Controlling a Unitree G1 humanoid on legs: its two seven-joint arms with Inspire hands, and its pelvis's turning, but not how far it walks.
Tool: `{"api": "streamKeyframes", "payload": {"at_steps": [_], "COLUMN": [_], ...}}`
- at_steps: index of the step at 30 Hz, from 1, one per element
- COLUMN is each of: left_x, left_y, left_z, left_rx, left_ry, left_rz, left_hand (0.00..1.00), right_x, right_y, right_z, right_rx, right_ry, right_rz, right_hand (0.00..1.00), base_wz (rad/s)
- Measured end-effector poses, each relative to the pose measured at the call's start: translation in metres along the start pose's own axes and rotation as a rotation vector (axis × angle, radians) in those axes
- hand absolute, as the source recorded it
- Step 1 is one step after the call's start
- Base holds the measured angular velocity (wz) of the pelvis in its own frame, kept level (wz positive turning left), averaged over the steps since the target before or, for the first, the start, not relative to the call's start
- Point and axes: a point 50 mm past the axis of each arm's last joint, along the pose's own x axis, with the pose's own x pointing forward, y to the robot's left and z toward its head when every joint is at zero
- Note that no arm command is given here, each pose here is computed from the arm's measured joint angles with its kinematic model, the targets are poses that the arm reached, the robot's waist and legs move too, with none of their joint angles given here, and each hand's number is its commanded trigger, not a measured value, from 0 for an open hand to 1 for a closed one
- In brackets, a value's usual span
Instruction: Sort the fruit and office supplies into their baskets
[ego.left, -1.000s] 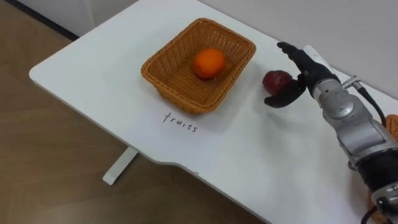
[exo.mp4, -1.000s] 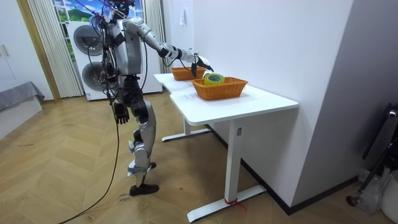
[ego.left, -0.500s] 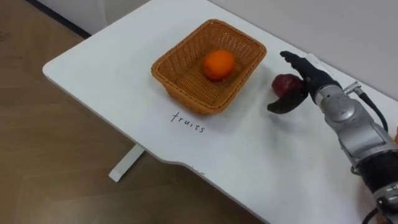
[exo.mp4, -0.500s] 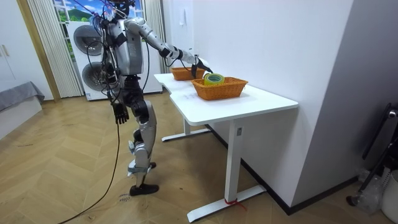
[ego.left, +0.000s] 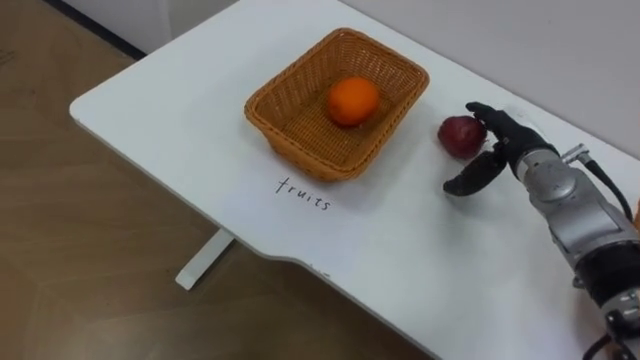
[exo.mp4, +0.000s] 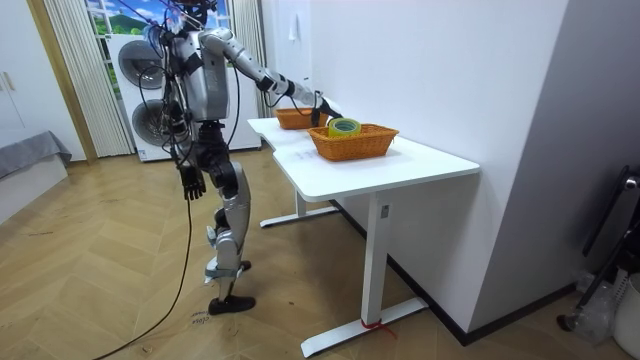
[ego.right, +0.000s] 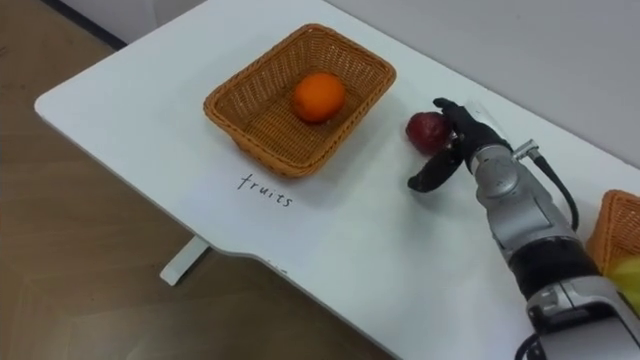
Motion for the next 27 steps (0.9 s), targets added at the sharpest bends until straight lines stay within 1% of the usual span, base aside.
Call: {"api": "streamKeyframes", "payload": {"at_steps": [5, 20, 27], "left_x": [0.0, 0.001, 0.002], "left_y": [0.0, 0.003, 0.0], "left_z": [0.001, 0.015, 0.02], "left_rx": [0.001, 0.029, 0.05], "left_ry": [-0.004, -0.045, -0.053], "left_rz": [-0.005, -0.018, -0.028], "left_hand": [0.0, 0.0, 0.0], "right_x": [0.005, 0.009, 0.01], "right_y": [-0.009, -0.021, -0.026], "right_z": [0.003, 0.015, 0.024], "right_rx": [0.001, -0.02, -0.021], "right_ry": [0.015, 0.007, -0.014], "right_rz": [-0.027, -0.063, -0.075], "right_hand": [0.0, 0.0, 0.0], "base_wz": [0.0, 0.0, 0.0]}}
